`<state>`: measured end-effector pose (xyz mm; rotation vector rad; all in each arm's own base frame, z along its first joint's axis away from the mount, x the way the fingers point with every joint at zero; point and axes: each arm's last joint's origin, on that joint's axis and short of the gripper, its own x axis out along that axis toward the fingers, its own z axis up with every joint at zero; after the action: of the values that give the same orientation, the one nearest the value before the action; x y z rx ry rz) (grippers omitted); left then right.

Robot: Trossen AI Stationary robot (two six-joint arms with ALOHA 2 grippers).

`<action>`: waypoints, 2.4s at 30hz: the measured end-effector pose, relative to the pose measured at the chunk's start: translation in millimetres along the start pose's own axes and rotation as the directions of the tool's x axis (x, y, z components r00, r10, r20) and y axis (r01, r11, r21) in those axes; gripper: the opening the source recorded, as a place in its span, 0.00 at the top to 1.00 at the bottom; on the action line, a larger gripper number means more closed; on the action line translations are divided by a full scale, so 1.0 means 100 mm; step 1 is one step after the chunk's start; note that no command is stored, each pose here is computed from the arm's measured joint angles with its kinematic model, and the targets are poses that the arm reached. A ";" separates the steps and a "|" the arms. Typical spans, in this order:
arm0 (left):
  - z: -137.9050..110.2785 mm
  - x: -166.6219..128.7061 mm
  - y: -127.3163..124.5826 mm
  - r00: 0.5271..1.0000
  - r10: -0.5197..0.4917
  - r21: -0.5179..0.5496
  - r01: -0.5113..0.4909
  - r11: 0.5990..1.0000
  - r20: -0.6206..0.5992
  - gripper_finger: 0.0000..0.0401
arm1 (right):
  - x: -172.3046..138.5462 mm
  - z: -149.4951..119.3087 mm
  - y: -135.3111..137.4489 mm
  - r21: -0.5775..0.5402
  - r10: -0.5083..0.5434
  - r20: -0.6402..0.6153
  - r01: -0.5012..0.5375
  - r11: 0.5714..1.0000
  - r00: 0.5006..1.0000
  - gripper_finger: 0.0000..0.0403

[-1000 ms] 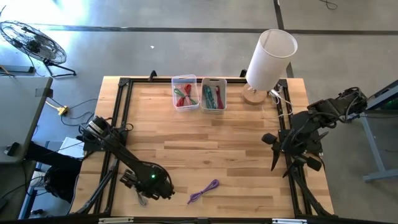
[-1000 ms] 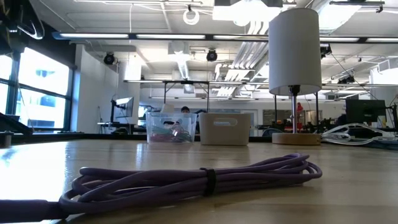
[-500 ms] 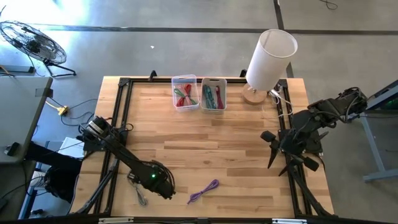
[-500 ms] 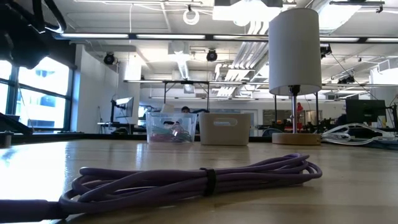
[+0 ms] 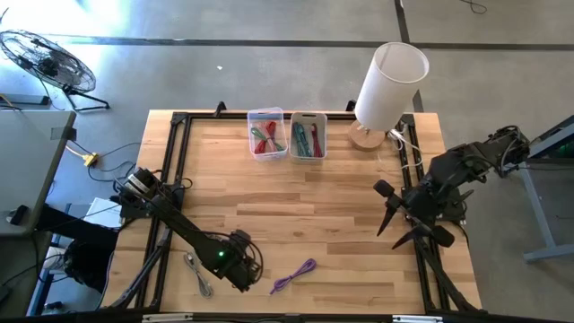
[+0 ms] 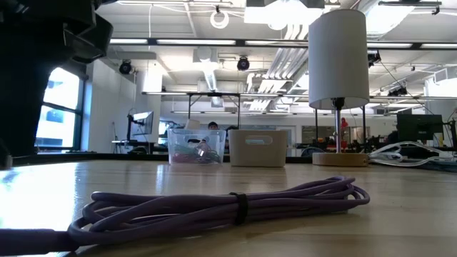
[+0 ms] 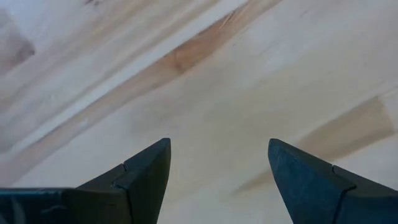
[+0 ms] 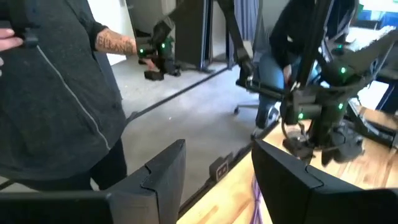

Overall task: Pick & Place USB Port
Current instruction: Put the white cable into the gray bin

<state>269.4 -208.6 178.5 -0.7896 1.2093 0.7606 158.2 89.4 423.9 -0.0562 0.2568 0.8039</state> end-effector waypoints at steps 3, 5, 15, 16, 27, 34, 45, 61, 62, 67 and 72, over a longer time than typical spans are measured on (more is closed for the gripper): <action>0.00 0.00 -0.01 1.000 -0.015 0.012 0.015 1.000 0.011 0.34 | 0.00 0.01 0.00 0.008 -0.001 0.010 0.001 1.000 1.000 0.56; 0.00 0.00 0.00 1.000 -0.003 -0.021 0.003 1.000 0.007 0.34 | 0.00 0.01 0.00 0.013 -0.001 0.010 0.001 1.000 1.000 0.56; -0.18 -0.26 0.14 1.000 -0.003 -0.024 0.003 1.000 0.003 0.34 | 0.00 -0.03 0.00 0.054 0.003 -0.032 -0.001 0.999 0.999 0.56; -0.21 -0.32 0.17 1.000 -0.016 -0.013 0.016 1.000 -0.001 0.34 | 0.00 -0.04 0.00 0.056 0.003 -0.037 -0.001 0.998 0.999 0.56; -0.35 -0.56 0.35 0.999 -0.017 0.055 0.015 0.998 0.031 0.34 | 0.06 -0.05 -0.02 0.061 0.004 -0.053 -0.001 0.998 0.999 0.56; -0.37 -0.56 0.23 0.987 -0.144 0.097 0.138 0.986 0.064 0.34 | 0.06 -0.05 -0.02 0.065 0.010 -0.054 -0.007 0.998 0.998 0.56; -0.41 -0.46 0.04 0.957 -0.272 -0.130 0.284 0.950 0.098 0.34 | 0.06 -0.04 -0.02 0.061 0.011 -0.047 -0.008 0.998 0.999 0.56; -0.37 -0.41 -0.13 0.919 -0.371 -0.240 0.393 0.888 0.132 0.34 | 0.02 -0.19 0.10 0.204 0.369 -0.154 -0.336 0.919 0.916 0.56; -0.37 -0.40 -0.13 0.924 -0.367 -0.282 0.382 0.880 0.105 0.34 | 0.01 -0.20 0.11 0.221 0.408 -0.153 -0.371 0.902 0.900 0.56; -0.29 -0.37 -0.13 0.942 -0.334 -0.365 0.323 0.873 0.033 0.34 | -0.04 -0.22 0.23 0.238 0.522 -0.156 -0.481 0.844 0.839 0.56; -0.15 -0.34 -0.14 0.953 -0.304 -0.290 0.293 0.911 0.008 0.34 | -0.13 -0.20 0.31 0.204 0.536 -0.147 -0.505 0.838 0.831 0.56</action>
<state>267.2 -231.9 210.6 -1.2061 0.9888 0.6765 122.9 98.8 409.3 0.0892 0.5407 1.3284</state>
